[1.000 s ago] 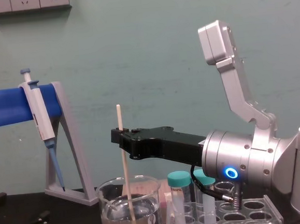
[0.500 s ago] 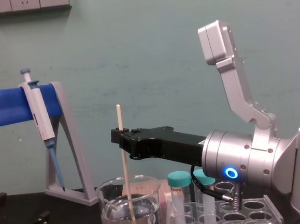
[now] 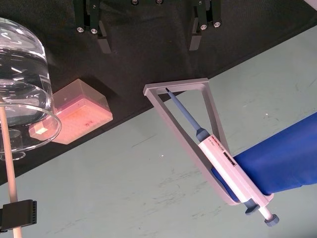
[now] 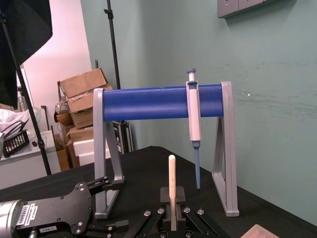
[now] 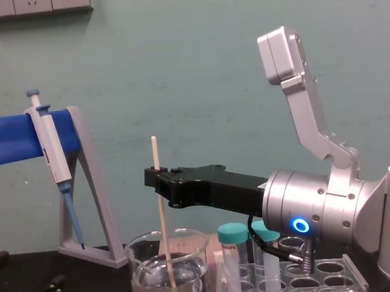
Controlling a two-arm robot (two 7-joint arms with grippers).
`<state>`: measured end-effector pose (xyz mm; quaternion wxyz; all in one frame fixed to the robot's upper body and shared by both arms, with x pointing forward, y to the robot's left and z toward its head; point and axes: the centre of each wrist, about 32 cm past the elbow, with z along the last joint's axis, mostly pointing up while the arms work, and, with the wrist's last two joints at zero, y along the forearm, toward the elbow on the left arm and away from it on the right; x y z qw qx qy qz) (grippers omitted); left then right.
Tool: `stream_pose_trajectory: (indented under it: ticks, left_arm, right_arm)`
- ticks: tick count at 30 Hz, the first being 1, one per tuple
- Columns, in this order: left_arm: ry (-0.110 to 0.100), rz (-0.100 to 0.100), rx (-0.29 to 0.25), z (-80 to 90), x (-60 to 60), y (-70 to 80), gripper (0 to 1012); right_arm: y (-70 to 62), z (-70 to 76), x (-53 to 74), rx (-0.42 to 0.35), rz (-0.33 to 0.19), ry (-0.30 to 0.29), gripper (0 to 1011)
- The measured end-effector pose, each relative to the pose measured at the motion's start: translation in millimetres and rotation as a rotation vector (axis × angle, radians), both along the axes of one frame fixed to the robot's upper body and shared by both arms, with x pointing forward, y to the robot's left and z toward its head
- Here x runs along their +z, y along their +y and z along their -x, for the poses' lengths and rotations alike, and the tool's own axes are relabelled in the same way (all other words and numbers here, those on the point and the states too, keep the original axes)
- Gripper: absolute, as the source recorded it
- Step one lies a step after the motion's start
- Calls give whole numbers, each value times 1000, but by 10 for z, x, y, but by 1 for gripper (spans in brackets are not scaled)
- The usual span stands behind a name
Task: Hold the thermometer with one hand and immerse one end into the beaker, then reinsert it into the test tube rack.
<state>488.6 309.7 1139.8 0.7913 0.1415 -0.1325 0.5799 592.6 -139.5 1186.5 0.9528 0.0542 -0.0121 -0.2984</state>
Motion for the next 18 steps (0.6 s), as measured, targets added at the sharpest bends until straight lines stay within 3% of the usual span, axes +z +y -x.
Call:
stream_pose_trajectory:
  ticks: [12, 18]
  left_arm:
    - [0, 0, 0, 0, 0, 0, 1004]
    - [0, 0, 0, 0, 0, 0, 1004]
  right_arm:
    - [-2, -1, 1, 0, 0, 0, 55]
    - [-16, 4, 91, 5, -15, -21, 55]
